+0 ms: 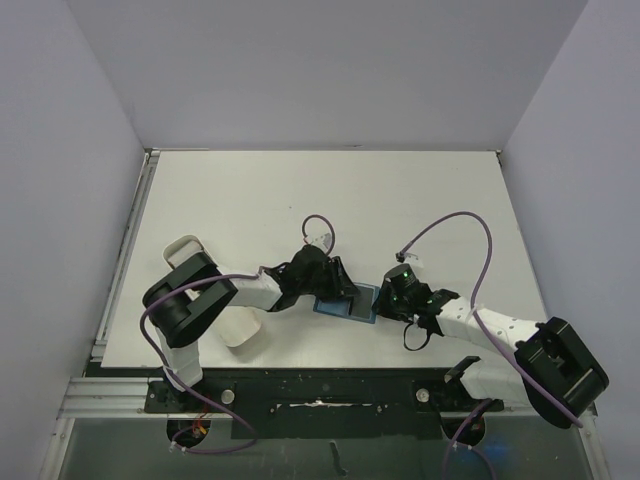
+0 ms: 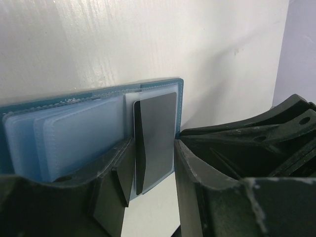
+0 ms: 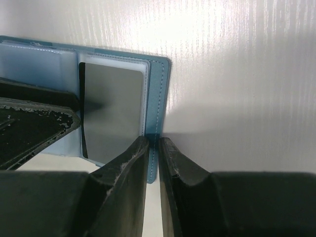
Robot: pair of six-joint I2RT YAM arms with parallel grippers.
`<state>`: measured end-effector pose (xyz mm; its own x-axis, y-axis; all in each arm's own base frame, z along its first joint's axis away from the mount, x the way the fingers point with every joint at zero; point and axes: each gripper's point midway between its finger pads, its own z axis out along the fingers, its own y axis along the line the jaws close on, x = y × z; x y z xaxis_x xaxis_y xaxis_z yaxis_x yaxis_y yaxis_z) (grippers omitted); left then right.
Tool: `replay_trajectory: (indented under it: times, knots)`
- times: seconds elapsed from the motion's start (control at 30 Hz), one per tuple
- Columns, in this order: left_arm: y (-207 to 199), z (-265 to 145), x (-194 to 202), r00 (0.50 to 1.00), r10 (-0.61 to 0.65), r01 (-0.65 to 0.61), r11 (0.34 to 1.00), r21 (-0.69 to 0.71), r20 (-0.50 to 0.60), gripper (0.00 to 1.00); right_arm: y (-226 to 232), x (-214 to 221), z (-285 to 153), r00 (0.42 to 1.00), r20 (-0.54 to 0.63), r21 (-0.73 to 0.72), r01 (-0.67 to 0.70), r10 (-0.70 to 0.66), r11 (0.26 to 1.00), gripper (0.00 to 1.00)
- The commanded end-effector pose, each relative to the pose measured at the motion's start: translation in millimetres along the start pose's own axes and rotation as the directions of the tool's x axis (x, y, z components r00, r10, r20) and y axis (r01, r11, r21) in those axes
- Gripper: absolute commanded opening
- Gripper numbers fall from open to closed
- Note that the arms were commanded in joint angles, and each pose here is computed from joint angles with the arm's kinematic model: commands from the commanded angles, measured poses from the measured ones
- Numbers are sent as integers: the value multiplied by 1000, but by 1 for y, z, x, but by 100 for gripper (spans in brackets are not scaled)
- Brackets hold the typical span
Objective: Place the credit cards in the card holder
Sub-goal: Insert the credit card into the card holder.
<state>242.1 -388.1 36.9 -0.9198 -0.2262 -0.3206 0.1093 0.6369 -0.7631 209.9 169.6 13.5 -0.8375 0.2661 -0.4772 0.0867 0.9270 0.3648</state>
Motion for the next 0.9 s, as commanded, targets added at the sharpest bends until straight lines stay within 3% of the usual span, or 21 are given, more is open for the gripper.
replay_trajectory:
  times: [0.0,0.33,0.53,0.67,0.73,0.8,0.87]
  knots:
    - [-32,0,-1,1000,10,-12,995,97,19,35,-9,2,-2,1000,9,26,-10,10,1000,17]
    - [-40,-14,-7,998,22,-28,996,85,62,35,-4,-19,-29,997,81,17,-15,13,1000,25]
    - [-47,-26,-18,990,109,-112,993,26,87,35,1,-29,-47,992,126,-16,-23,25,1000,37]
    - [-45,-46,-35,968,224,-214,973,-90,116,38,11,-35,-57,988,150,-67,-21,31,997,42]
    - [-49,-62,-49,945,294,-273,950,-150,145,42,18,-39,-62,987,161,-93,-12,27,996,45]
    - [-52,-80,-62,918,363,-329,922,-202,163,59,23,-42,-67,985,170,-119,-2,22,993,51]
    - [-46,-102,-75,895,411,-353,890,-287,175,64,27,-44,-73,984,179,-133,8,16,991,56]
